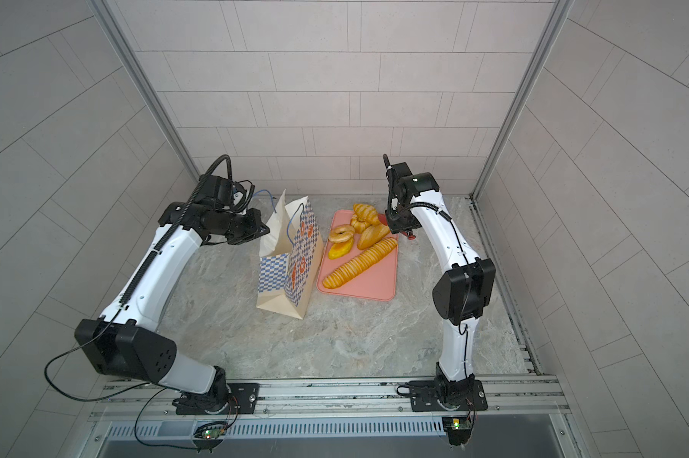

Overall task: Pack bread into a paper bag
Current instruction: Pick up the bread from the tray.

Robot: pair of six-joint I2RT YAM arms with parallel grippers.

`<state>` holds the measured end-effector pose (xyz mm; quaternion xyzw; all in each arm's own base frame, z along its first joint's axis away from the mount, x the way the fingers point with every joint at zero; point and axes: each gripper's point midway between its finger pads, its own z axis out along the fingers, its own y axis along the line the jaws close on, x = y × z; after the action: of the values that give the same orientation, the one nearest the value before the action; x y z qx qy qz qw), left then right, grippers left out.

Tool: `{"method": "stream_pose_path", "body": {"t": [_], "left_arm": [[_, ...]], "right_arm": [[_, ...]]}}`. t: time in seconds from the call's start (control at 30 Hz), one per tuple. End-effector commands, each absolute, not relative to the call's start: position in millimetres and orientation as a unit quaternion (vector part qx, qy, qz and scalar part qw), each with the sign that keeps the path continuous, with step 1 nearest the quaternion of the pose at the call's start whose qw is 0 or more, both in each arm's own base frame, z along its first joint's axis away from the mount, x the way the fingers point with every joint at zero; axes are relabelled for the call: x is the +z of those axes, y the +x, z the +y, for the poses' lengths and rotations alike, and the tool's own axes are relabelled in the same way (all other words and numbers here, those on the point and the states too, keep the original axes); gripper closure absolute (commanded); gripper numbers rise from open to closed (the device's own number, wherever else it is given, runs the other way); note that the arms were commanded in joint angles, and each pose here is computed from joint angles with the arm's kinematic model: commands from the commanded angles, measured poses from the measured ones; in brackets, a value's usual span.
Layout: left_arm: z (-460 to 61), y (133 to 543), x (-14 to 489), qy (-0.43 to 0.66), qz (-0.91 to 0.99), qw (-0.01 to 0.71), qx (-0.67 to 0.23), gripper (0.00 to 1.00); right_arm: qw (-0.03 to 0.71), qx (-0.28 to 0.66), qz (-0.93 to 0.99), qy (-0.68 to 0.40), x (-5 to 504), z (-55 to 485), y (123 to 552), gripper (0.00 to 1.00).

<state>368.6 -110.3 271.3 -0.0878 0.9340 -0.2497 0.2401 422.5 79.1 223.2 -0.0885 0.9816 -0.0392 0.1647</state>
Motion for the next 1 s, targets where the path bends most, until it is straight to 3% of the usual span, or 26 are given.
{"method": "stream_pose_path", "body": {"t": [0.0, 0.97], "left_arm": [[-105.5, 370.8, 268.2, -0.091, 0.939, 0.231, -0.238, 1.0], [-73.3, 370.0, 261.7, -0.13, 0.947, 0.221, -0.193, 1.0]], "right_arm": [[0.159, -0.043, 0.981, -0.099, 226.8, 77.9, 424.5, 0.47], [0.166, 0.006, 0.98, -0.112, 191.0, 109.0, 477.0, 0.37]]}}
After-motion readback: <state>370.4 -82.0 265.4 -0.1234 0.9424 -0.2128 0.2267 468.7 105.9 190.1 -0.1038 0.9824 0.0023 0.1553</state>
